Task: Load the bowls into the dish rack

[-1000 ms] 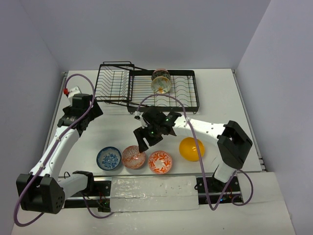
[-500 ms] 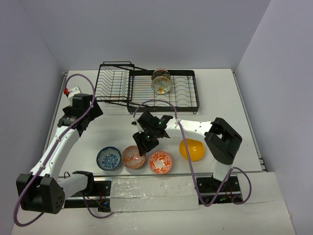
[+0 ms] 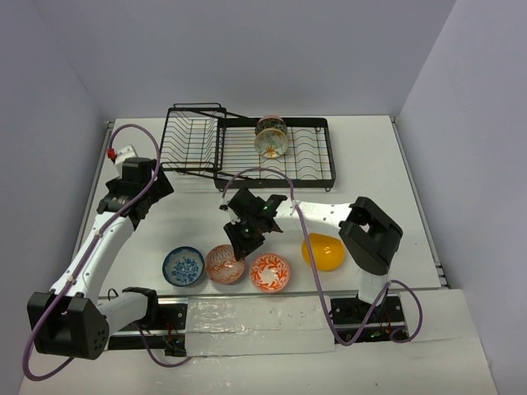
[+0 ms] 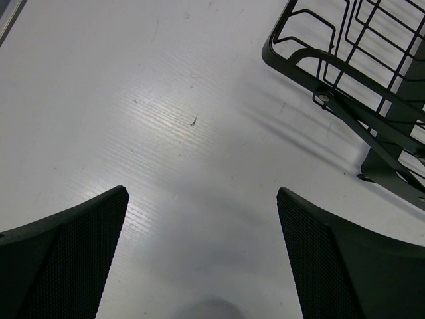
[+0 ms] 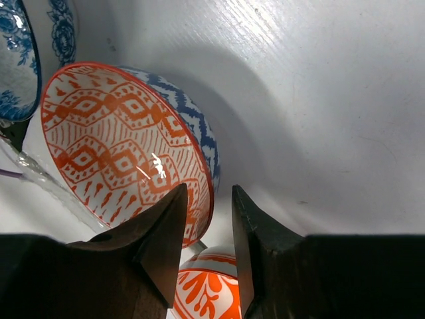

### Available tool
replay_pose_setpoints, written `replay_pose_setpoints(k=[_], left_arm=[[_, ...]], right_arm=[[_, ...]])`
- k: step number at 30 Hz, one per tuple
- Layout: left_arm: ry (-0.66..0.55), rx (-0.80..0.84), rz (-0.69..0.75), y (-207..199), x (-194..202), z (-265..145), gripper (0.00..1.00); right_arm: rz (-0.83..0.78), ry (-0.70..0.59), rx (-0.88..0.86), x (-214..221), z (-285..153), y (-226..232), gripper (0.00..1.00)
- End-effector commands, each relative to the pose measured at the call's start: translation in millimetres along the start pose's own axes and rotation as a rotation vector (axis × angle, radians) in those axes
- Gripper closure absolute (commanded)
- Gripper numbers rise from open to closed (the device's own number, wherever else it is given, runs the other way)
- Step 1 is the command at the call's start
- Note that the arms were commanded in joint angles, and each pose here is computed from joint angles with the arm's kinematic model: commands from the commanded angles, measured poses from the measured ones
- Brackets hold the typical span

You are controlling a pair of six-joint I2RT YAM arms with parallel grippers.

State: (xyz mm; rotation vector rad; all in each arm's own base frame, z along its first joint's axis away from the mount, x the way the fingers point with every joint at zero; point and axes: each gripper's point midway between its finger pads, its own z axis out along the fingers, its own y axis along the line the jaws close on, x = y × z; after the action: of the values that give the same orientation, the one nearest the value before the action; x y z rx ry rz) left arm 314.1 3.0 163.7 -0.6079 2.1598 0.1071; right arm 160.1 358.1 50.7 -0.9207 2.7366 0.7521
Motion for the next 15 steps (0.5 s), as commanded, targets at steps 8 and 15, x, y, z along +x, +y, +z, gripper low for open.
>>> replay_pose_setpoints(k=[8, 15], left_arm=[[-0.032, 0.016, -0.016, -3.6, -8.0, -4.4, 0.01], [-0.03, 0.02, -0.013, -4.4, -7.3, -4.3, 0.01]], right_arm=[[0.005, -0.063, -0.005, -24.3, 1.1, 10.5, 0.68], [0.0, -0.059, 0.007, -27.0, -0.9, 10.3, 0.86]])
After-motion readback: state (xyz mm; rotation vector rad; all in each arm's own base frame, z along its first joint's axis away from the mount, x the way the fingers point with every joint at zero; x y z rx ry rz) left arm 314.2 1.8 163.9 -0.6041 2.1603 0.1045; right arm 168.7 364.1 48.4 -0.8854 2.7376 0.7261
